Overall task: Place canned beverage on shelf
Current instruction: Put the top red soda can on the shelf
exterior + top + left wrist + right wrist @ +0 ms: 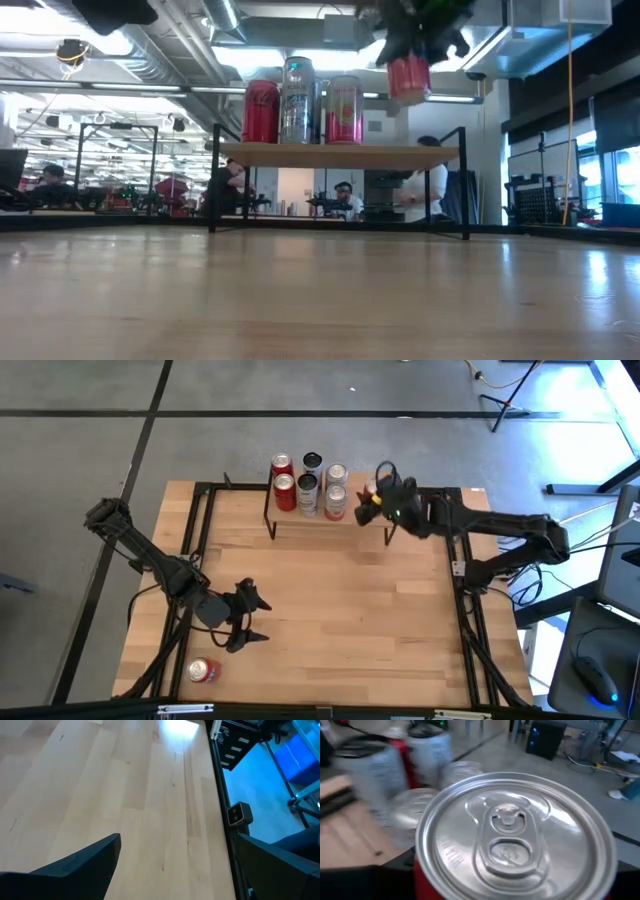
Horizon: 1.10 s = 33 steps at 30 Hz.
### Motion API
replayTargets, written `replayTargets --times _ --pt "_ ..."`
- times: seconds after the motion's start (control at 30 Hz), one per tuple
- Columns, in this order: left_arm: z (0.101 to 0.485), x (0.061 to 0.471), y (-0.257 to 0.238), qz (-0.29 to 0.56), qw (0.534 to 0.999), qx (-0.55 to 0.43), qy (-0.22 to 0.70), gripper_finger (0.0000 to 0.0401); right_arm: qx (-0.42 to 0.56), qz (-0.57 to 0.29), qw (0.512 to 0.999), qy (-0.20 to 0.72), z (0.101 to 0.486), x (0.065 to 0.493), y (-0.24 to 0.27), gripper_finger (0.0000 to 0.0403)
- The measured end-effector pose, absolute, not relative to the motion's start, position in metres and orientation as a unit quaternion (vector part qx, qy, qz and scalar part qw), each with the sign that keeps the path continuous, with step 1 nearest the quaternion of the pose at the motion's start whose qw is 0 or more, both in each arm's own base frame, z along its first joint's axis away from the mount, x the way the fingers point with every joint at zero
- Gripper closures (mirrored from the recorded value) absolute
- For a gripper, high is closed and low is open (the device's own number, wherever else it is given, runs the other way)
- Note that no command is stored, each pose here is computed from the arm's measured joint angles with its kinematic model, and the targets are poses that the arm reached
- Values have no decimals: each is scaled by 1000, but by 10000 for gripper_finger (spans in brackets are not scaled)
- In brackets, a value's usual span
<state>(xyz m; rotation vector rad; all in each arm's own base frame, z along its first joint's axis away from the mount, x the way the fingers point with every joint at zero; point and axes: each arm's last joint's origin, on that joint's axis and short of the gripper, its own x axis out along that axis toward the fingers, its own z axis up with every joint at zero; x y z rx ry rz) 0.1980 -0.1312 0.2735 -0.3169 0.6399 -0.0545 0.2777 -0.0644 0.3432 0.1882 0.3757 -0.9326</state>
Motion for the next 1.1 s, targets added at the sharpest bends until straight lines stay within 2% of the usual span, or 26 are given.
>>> replayTargets --times 0.27,0.47,0.63,0.97,1.1 --pt "273 202 -125 -4 932 -184 311 20 76 -447 866 212 317 278 -117 127" --pt "274 205 -121 11 934 -187 303 20 87 -439 878 170 300 273 -138 127" --pt "274 207 -116 22 935 -190 299 20 90 -438 883 141 294 274 -146 127" --pt "276 212 -111 33 937 -199 287 20 85 -436 881 162 270 289 -151 127" --pt "276 212 -111 32 937 -199 286 20 84 -434 882 163 269 289 -152 108"
